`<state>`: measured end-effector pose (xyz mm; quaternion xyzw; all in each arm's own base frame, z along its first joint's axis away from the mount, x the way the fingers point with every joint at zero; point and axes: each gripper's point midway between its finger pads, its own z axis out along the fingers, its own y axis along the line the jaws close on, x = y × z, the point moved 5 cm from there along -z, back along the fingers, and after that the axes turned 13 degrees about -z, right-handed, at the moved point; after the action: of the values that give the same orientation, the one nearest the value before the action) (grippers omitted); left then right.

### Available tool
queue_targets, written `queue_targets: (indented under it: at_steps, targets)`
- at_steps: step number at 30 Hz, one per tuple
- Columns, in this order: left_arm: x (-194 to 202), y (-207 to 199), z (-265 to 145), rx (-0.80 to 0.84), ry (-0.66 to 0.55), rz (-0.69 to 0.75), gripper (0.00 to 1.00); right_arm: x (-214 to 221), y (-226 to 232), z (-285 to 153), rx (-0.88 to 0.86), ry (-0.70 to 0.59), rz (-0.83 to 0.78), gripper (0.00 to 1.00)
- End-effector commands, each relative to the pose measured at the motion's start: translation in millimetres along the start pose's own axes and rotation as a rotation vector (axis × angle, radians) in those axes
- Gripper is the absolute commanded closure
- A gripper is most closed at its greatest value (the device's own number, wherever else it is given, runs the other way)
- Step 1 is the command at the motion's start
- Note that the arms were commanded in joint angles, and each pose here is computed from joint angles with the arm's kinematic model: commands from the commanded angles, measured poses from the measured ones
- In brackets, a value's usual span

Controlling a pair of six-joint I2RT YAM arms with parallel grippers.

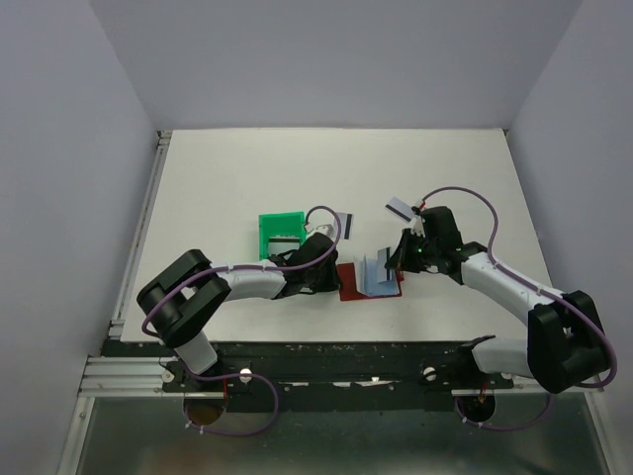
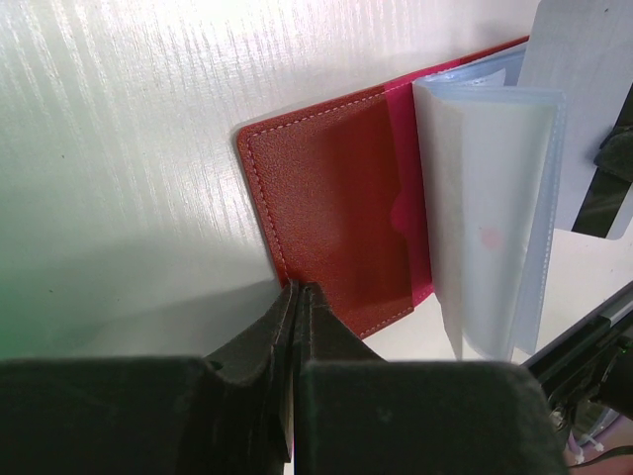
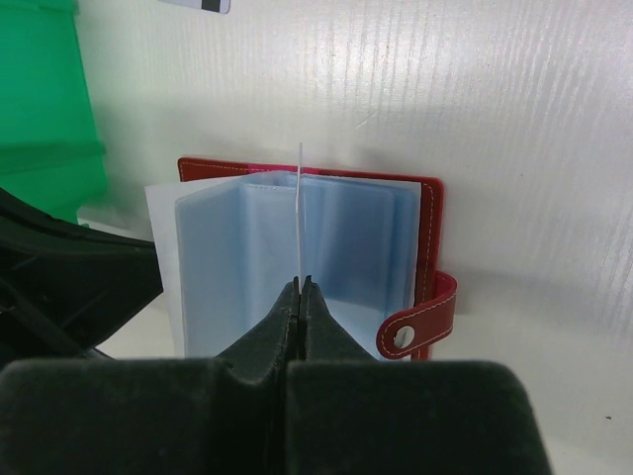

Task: Put the credit cards into the card holder
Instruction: Insert the credit card into the card holder.

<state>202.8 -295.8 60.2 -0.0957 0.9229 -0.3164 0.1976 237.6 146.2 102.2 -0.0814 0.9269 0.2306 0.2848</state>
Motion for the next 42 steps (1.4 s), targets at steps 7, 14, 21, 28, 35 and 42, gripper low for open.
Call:
queue_targets:
  at_steps: [7,14,21,28,35,42]
  targets:
    - [18.9,31.6,7.1,-0.125,0.079,0.012,0.9,-0.7,0.3,-1.0,-0.012,-0.004,-0.001,1.0]
    - [18.6,31.1,7.4,-0.125,0.079,0.013,0.9,-1.8,-3.9,-6.2,0.034,-0.012,-0.006,1.0]
    - [18.8,31.0,7.5,-0.123,0.08,0.012,0.9,-9.8,0.6,-18.1,0.036,-0.038,-0.018,1.0]
    - [19.2,31.7,8.0,-0.126,0.081,0.01,0.9,-15.2,4.2,-25.8,0.032,-0.055,-0.029,1.0]
    - [19.6,32.2,8.3,-0.125,0.083,0.011,0.9,-17.2,6.3,-29.5,0.027,-0.061,-0.03,1.0]
    - [19.2,31.7,7.5,-0.123,0.08,0.01,0.9,-17.3,4.6,-31.2,0.043,-0.064,-0.032,1.0]
